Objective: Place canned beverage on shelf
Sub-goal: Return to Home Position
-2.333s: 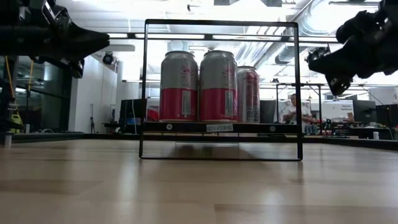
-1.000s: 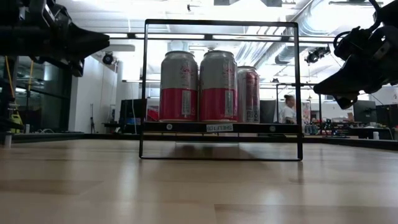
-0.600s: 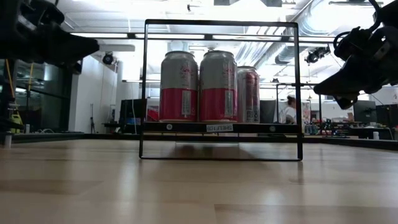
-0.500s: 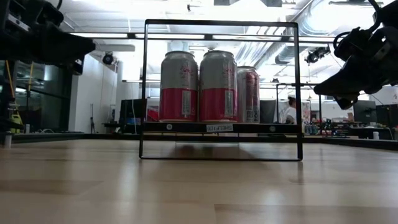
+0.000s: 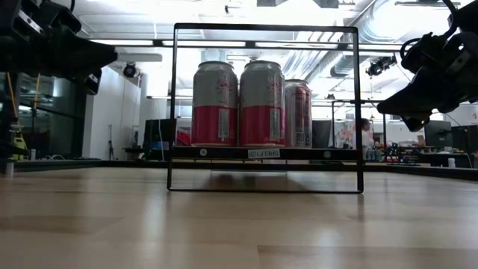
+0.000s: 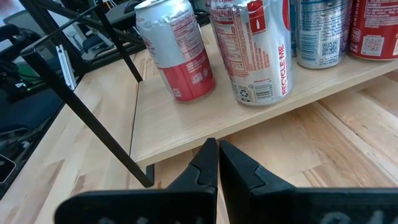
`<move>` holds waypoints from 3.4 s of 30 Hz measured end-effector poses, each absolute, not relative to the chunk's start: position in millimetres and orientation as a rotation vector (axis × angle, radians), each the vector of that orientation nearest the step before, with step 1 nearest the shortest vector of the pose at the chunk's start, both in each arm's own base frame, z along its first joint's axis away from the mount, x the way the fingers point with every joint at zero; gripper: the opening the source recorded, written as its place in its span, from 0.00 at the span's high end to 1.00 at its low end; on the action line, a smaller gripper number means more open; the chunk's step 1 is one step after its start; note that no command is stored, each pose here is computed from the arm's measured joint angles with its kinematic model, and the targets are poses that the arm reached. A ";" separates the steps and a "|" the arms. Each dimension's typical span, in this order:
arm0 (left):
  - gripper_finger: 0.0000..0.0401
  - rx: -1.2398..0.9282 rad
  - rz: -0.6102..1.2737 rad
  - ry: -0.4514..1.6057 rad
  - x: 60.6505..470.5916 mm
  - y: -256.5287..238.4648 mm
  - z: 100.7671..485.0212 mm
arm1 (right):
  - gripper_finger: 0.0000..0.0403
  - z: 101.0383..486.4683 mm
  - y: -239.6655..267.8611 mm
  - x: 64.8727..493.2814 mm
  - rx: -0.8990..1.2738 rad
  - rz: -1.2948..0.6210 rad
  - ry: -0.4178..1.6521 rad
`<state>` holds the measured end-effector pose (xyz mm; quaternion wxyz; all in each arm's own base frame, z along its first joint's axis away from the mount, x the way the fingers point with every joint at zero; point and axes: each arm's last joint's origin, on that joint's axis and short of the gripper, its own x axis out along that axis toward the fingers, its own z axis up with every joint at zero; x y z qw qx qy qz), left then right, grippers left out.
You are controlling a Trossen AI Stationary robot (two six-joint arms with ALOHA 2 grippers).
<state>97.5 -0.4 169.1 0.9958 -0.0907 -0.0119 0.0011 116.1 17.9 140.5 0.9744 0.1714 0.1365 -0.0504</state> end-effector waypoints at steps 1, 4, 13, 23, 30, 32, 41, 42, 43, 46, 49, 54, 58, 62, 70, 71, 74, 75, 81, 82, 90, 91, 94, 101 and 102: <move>0.98 -0.182 0.003 -0.012 98.0 -0.4 168.1 | 1.00 140.5 17.9 116.1 0.346 -0.102 0.275; 0.98 -0.181 0.005 0.003 98.5 -0.4 166.5 | 1.00 140.5 17.9 116.1 0.346 -0.101 0.276; 0.98 -0.181 0.005 0.001 98.5 -0.4 166.8 | 1.00 140.4 17.9 116.1 0.346 -0.102 0.276; 0.98 -0.181 0.007 0.001 98.5 -0.3 166.8 | 1.00 161.1 12.4 103.8 0.088 -0.056 0.065; 0.98 -0.181 0.007 0.001 98.6 -0.3 166.8 | 1.00 171.6 0.7 96.4 -0.174 -0.170 -0.045; 0.98 -0.181 0.007 0.006 98.8 -0.3 166.4 | 1.00 171.6 0.1 96.4 -0.075 -0.167 -0.054; 0.98 -0.180 0.007 0.013 99.1 -0.4 165.7 | 1.00 171.5 0.2 96.5 0.001 -0.162 -0.060; 0.98 -0.180 0.007 0.013 99.1 -0.4 165.8 | 1.00 171.2 0.2 96.7 0.002 -0.162 -0.056; 0.98 -0.180 0.007 0.013 99.1 -0.4 165.7 | 1.00 171.0 0.1 97.0 0.009 -0.162 -0.053; 0.98 -0.180 0.007 0.013 99.1 -0.4 165.8 | 1.00 170.4 0.2 97.4 0.007 -0.162 -0.045; 0.98 -0.180 0.007 0.013 99.1 -0.4 165.8 | 1.00 170.5 0.2 97.3 0.008 -0.162 -0.047; 0.98 -0.180 0.007 0.012 99.1 -0.4 165.8 | 1.00 170.5 0.2 97.3 0.008 -0.162 -0.047; 0.98 -0.180 0.007 0.012 99.1 -0.4 165.9 | 1.00 170.5 0.2 97.3 0.007 -0.161 -0.047; 0.98 -0.180 0.007 0.012 99.1 -0.4 165.8 | 1.00 170.5 0.2 97.3 0.008 -0.161 -0.047; 0.98 -0.180 0.007 0.012 99.1 -0.4 165.8 | 1.00 170.5 0.2 97.3 0.007 -0.161 -0.047; 0.98 -0.180 0.007 0.012 99.1 -0.4 165.9 | 1.00 170.5 0.2 97.3 0.007 -0.161 -0.047; 0.98 -0.180 0.007 0.012 99.1 -0.4 165.9 | 1.00 170.5 0.2 97.3 0.008 -0.161 -0.047; 0.98 -0.180 0.007 0.012 99.1 -0.4 165.9 | 1.00 170.5 0.2 97.3 0.008 -0.161 -0.047; 0.98 -0.180 0.007 0.012 99.1 -0.4 165.9 | 1.00 170.5 0.2 97.3 0.008 -0.161 -0.047; 0.98 -0.180 0.007 0.012 99.1 -0.4 165.8 | 1.00 170.5 0.2 97.3 0.007 -0.161 -0.047; 0.98 -0.180 0.007 0.012 99.1 -0.4 165.8 | 1.00 170.5 0.2 97.3 0.008 -0.161 -0.047; 0.98 -0.180 0.007 0.012 99.1 -0.4 165.8 | 1.00 170.5 0.2 97.3 0.007 -0.161 -0.047; 0.98 -0.181 0.007 0.012 99.1 -0.4 165.8 | 1.00 170.5 0.2 97.3 0.008 -0.161 -0.047; 0.98 -0.181 0.007 0.012 99.1 -0.4 165.9 | 1.00 170.5 0.2 97.3 0.007 -0.161 -0.047; 0.98 -0.181 0.007 0.012 99.1 -0.4 165.9 | 1.00 170.5 0.2 97.3 0.007 -0.161 -0.047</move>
